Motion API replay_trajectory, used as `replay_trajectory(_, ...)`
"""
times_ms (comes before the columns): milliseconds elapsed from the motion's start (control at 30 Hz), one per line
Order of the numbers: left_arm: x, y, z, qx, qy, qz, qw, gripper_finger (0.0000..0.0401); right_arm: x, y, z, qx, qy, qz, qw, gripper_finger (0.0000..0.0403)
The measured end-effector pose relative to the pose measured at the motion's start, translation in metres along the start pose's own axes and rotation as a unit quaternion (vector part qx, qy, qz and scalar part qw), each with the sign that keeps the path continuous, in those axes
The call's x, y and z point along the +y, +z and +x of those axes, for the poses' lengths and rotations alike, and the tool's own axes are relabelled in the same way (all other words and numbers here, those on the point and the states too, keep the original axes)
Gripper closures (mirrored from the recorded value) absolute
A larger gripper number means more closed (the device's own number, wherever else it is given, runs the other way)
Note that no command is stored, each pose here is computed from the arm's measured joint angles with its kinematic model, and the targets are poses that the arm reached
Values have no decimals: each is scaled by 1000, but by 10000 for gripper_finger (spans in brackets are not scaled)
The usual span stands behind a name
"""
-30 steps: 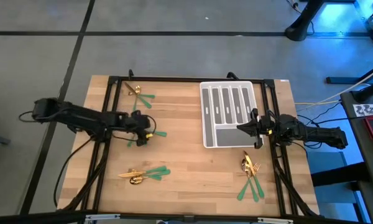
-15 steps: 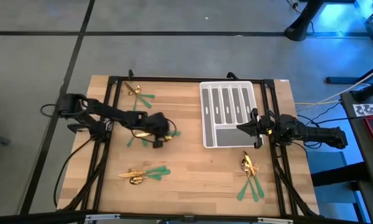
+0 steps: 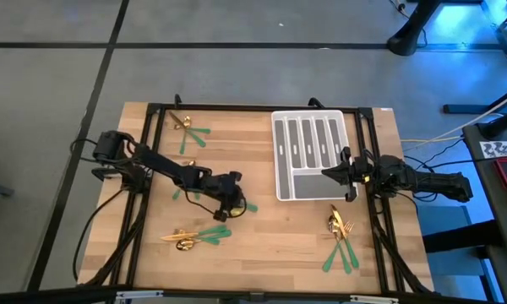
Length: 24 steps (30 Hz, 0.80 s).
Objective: Sort silverware
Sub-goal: Put the green fork into the silverware tray
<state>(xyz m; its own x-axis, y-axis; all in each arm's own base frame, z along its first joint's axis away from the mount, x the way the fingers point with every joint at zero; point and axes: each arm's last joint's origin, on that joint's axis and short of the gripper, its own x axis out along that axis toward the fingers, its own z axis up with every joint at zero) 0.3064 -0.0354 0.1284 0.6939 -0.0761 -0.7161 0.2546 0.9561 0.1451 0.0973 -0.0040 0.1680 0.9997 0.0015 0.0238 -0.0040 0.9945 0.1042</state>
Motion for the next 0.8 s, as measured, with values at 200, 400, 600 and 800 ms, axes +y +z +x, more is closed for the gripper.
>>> replay_trajectory(200, 15, 5, -11, 78, 71, -128, 986, 162, 0, 0, 0, 0, 0, 0, 1000, 402)
replay_trajectory(400, 15, -1, -36, 156, 198, -274, 928, 179, 0, 0, 0, 0, -3, 0, 1000, 402)
replay_trajectory(600, -5, -15, -51, 200, 284, -370, 862, 213, 0, 0, 0, 0, -4, 0, 1000, 402)
replay_trajectory(800, -49, -26, -74, 153, 417, -410, 796, 249, 0, 0, 0, 0, -4, 0, 1000, 402)
